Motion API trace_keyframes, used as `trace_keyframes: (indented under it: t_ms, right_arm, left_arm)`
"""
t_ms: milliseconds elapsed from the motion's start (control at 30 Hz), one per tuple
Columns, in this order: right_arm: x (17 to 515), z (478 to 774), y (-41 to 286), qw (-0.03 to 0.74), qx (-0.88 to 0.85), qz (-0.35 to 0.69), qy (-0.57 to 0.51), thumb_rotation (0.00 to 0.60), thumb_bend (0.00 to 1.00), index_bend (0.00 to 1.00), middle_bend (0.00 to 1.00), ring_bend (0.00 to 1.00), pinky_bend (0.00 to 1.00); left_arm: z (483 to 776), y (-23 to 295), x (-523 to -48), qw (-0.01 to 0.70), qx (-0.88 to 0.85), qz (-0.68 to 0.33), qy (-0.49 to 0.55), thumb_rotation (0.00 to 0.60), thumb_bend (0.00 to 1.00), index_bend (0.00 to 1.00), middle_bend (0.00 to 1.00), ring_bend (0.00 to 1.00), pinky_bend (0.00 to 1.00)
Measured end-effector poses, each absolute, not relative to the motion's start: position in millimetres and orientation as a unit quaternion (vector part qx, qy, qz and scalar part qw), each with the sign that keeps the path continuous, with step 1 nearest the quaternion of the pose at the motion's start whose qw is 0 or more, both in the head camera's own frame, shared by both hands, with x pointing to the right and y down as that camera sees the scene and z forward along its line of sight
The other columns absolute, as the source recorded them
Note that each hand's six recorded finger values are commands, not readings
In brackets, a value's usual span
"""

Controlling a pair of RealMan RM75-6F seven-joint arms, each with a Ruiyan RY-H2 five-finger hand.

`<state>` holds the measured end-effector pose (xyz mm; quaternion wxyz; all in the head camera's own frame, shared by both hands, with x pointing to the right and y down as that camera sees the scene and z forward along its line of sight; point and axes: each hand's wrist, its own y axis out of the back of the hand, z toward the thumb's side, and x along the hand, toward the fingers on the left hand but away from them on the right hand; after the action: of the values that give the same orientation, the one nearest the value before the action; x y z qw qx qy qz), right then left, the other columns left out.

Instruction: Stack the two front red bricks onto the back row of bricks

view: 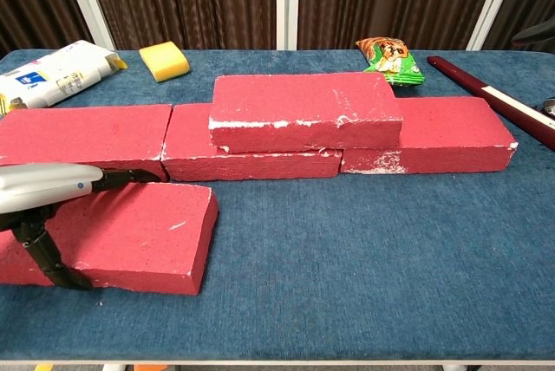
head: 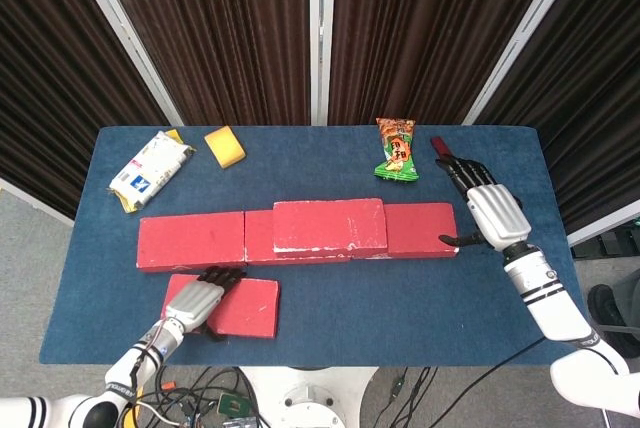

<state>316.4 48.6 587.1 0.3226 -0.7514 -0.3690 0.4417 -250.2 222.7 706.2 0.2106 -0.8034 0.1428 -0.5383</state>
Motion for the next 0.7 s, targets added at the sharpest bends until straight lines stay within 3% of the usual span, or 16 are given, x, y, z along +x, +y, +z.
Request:
trace_keyframes:
  t_ms: [300, 700]
  right_arm:
    - [319, 588, 48, 0.318, -0.751, 0.443, -0.373, 0.600, 0.00, 0.00, 0.00, 0.00, 0.00]
    - [324, 584, 47, 0.319, -0.747, 0.443, -0.380, 0.600, 0.00, 0.00, 0.00, 0.00, 0.00]
  left_arm:
    - [706, 219, -248, 0.221, -0.800, -0.537, 0.151, 0.600, 0.04, 0.00, 0.12, 0.10, 0.17]
    - [686, 219, -241, 0.229, -0.807, -0.521, 0.156, 0.600, 0.07, 0.00, 0.15, 0.14, 0.20]
